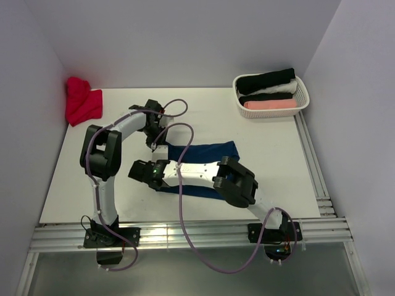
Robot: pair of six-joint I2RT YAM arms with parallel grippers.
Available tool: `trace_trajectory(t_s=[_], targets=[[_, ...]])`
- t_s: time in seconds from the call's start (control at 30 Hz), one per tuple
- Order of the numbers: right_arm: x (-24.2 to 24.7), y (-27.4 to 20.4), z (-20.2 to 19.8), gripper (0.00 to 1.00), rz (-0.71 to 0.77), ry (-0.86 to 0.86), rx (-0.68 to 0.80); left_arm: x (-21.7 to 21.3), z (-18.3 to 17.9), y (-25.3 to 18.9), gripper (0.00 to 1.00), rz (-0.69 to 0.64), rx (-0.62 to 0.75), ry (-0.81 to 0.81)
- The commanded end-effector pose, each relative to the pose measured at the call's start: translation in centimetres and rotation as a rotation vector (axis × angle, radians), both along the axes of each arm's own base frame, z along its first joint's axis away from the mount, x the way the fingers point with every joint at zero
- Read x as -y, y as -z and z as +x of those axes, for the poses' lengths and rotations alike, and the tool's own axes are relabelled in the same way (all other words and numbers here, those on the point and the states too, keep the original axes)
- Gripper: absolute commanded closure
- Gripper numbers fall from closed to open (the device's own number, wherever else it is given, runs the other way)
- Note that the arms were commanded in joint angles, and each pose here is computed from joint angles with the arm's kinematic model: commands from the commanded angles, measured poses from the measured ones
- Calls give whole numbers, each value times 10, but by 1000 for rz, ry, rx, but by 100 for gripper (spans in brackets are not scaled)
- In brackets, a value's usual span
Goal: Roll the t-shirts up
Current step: Roll the tshirt
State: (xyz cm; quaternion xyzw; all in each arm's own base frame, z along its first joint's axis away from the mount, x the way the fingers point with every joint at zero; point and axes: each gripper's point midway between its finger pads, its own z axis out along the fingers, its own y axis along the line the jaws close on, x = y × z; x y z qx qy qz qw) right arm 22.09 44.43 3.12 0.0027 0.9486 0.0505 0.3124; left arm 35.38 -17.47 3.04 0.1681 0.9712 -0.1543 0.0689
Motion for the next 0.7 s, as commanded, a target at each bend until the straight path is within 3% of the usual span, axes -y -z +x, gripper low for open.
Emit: trace_trajectory(t_s=[0.0, 0.17, 0.27, 0.5, 0.67], targets=[[3, 3, -20, 60, 42, 5, -45, 3, 19, -9, 84, 5, 62, 3], [4, -3, -22, 72, 241, 43, -46, 12, 29, -30, 56, -68, 88, 24], [8, -8, -20, 76, 364, 77, -47, 20, 37, -53, 48, -184, 81, 26], [16, -11, -23, 78, 705, 142, -97, 14, 44, -97, 40, -391, 143, 84], [22, -9, -20, 78, 936, 176, -149, -2, 24, -88, 40, -502, 93, 110]])
